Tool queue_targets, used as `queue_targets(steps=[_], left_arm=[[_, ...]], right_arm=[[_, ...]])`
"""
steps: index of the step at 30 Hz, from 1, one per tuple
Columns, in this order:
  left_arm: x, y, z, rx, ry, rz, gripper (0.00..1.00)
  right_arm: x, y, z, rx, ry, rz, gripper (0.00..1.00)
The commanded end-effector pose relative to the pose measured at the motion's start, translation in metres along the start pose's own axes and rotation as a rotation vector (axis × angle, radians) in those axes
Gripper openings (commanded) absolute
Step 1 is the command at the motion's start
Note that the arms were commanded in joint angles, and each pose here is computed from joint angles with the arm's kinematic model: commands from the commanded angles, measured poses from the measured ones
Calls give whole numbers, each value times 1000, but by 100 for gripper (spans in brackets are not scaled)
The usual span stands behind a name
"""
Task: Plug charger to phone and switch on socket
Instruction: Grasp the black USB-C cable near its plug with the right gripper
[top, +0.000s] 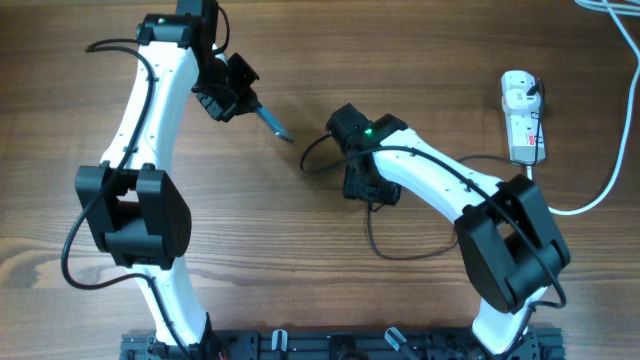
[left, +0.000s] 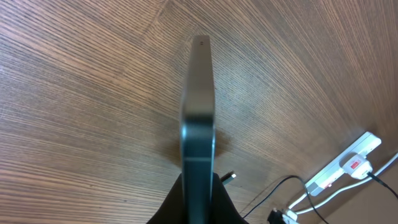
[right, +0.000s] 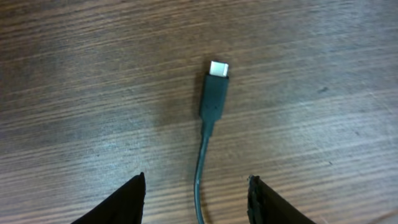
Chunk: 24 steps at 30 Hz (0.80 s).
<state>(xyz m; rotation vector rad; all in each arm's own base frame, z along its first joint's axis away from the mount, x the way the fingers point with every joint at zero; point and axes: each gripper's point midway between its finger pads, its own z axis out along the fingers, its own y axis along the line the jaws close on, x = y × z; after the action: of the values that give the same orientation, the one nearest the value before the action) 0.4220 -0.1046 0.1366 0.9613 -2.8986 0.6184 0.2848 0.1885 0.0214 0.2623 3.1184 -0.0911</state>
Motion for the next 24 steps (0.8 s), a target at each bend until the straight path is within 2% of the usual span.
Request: queue_targets(steps=[1,4,9,19,24], left_arm=[[-1,-6,-18,27,-38,7,4],[-1,-6,-18,27,-38,7,4],[-1,-6,-18,28,-38,8,4],[-1,-7,-18,28,-38,7,4],[-1,-7,-18,28,-38,7,4]], right_arm=[[-1,-1,9,-17,34,-29,50],[-5,-5,12,-55,61,3,48],[-9,-6,12,-94,78,-51,48],[0,-15,36,-75,74,75,47],[-6,-16,38,-67,44,86,43]])
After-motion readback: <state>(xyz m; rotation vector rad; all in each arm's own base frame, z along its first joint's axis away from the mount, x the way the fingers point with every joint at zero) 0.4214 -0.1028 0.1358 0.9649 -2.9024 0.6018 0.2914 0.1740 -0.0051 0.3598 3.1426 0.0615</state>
